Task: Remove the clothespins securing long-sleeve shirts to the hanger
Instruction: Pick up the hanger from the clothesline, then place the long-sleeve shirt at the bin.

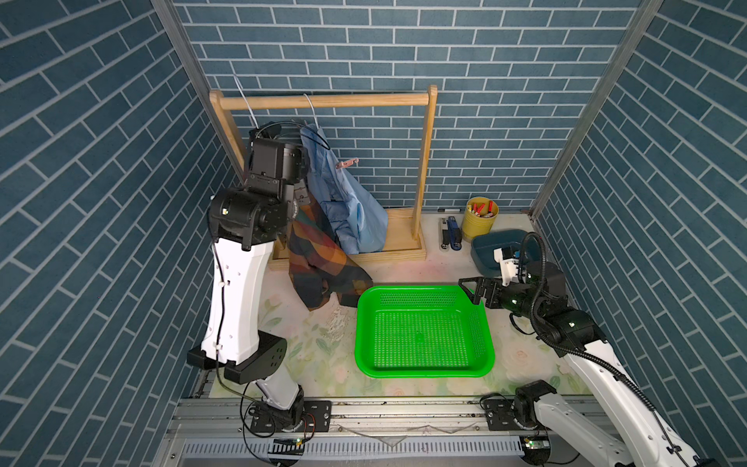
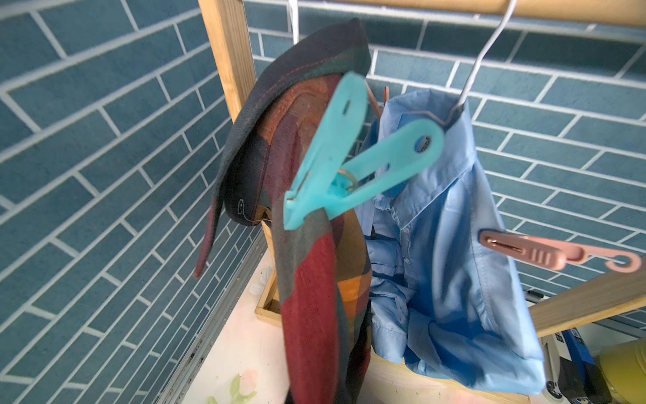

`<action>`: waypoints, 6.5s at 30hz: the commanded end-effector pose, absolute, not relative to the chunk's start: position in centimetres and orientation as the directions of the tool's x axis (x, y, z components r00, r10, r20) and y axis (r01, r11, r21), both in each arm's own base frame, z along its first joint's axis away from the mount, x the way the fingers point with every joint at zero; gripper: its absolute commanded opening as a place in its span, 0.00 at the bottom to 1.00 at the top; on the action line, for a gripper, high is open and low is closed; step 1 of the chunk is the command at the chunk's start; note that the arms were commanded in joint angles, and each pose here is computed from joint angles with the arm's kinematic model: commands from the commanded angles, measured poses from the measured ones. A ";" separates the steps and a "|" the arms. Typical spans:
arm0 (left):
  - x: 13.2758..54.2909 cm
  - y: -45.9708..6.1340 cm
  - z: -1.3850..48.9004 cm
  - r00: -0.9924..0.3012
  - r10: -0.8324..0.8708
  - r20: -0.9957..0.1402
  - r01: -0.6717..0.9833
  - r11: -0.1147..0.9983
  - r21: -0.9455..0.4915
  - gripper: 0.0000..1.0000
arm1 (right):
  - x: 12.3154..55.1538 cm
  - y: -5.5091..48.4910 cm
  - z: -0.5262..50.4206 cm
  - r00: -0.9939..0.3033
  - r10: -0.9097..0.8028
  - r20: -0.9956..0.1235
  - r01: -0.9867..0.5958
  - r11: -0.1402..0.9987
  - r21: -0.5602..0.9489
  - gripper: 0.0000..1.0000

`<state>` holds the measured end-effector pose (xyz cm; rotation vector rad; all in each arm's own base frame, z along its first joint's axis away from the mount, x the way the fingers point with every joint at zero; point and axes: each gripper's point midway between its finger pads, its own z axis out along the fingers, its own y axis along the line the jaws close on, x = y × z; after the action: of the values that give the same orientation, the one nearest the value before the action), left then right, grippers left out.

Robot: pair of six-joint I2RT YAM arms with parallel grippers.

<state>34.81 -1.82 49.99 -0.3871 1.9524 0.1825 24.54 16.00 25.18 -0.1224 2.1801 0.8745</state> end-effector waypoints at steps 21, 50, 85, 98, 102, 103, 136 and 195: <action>24.6 -15.0 61.0 -0.098 -0.060 -0.993 0.451 0.887 -0.098 0.00 | 28.1 17.2 29.2 -0.663 0.197 -0.722 -0.320 0.798 0.511 0.99; 15.3 -24.5 66.4 -0.172 -0.228 -0.958 0.911 0.334 -0.243 0.00 | 31.1 10.4 29.3 -0.609 0.219 -0.762 0.045 0.969 0.242 0.99; 16.2 -23.0 52.0 -0.157 0.021 -0.987 0.837 0.534 -0.122 0.00 | 21.0 -0.1 29.0 -0.444 0.394 -0.805 0.355 0.902 0.246 0.98; 13.8 -21.1 55.0 -0.076 -0.043 -0.996 0.867 0.490 -0.088 0.00 | 28.8 -2.5 27.9 -0.480 0.502 -0.719 0.552 0.810 0.197 0.98; 13.6 -20.8 55.7 -0.060 -0.050 -0.997 0.867 0.493 -0.077 0.00 | 30.6 -2.9 24.9 -0.515 0.532 -0.672 0.601 0.783 0.158 0.98; 13.5 -20.7 55.8 -0.057 -0.052 -0.997 0.866 0.495 -0.075 0.00 | 31.0 -2.7 24.5 -0.519 0.537 -0.666 0.595 0.785 0.169 0.98; 13.5 -19.6 58.4 0.073 -0.187 -0.980 0.850 0.525 -0.036 0.00 | 29.5 21.7 38.4 -0.625 0.366 -0.689 -0.307 0.697 0.648 0.99; 8.4 -17.2 60.6 0.049 -0.225 -0.973 0.918 0.395 -0.045 0.00 | 28.6 3.7 40.7 -0.321 0.348 -0.881 0.281 0.923 0.262 0.99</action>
<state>10.04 -18.89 57.66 0.7771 1.3156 -0.9815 26.50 1.05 41.13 0.5487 1.8613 -0.0946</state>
